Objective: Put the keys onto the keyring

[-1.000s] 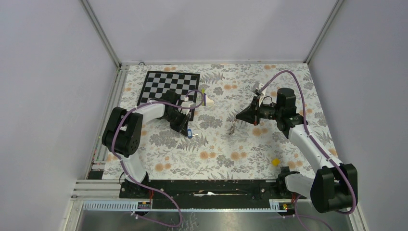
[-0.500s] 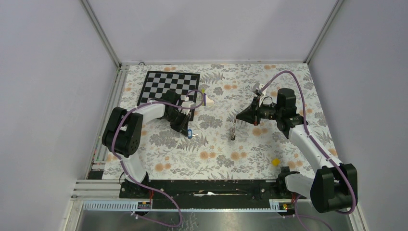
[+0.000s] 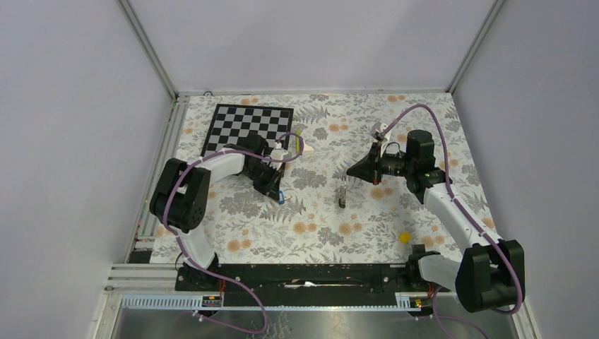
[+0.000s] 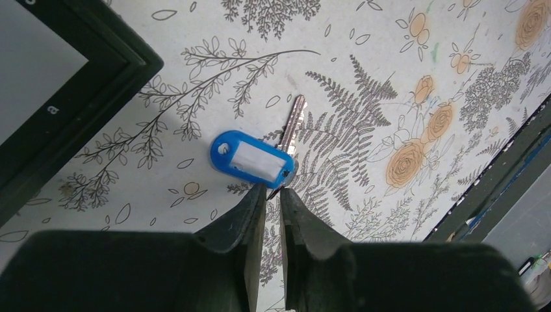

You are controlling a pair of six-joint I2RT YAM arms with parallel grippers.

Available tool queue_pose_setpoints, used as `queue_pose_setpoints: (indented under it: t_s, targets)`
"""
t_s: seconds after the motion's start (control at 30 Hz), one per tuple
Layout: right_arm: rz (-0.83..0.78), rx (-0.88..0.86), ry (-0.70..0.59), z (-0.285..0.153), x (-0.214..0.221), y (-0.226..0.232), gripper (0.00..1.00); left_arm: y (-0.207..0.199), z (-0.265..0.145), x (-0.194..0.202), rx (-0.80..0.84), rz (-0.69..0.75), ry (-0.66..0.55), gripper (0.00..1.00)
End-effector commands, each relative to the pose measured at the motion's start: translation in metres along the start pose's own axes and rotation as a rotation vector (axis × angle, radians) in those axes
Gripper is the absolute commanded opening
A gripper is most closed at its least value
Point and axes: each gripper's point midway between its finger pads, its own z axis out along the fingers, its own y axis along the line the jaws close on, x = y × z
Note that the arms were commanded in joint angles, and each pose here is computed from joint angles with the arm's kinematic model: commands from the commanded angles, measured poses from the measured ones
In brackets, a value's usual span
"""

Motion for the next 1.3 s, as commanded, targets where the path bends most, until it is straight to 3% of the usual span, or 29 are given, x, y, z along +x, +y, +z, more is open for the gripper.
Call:
queue_pose_setpoints:
  t_s: [0.0,0.63,1.03,1.27]
  targets:
    - [-0.065,-0.013,-0.036,-0.002,-0.012,0.002,0.0,-0.013,-0.005,-0.017,0.042,0.07,-0.052,0.18]
    - [-0.067,-0.002,-0.04,-0.003,-0.012,0.001,0.0,-0.019,0.004,-0.008,0.059,0.117,-0.011,0.17]
    - [-0.064,-0.003,-0.043,-0.003,-0.011,0.001,0.0,-0.013,0.004,-0.007,0.024,0.127,-0.001,0.07]
    - [-0.064,-0.004,-0.044,-0.003,-0.011,0.001,0.0,-0.011,0.004,-0.006,0.001,0.14,0.006,0.09]
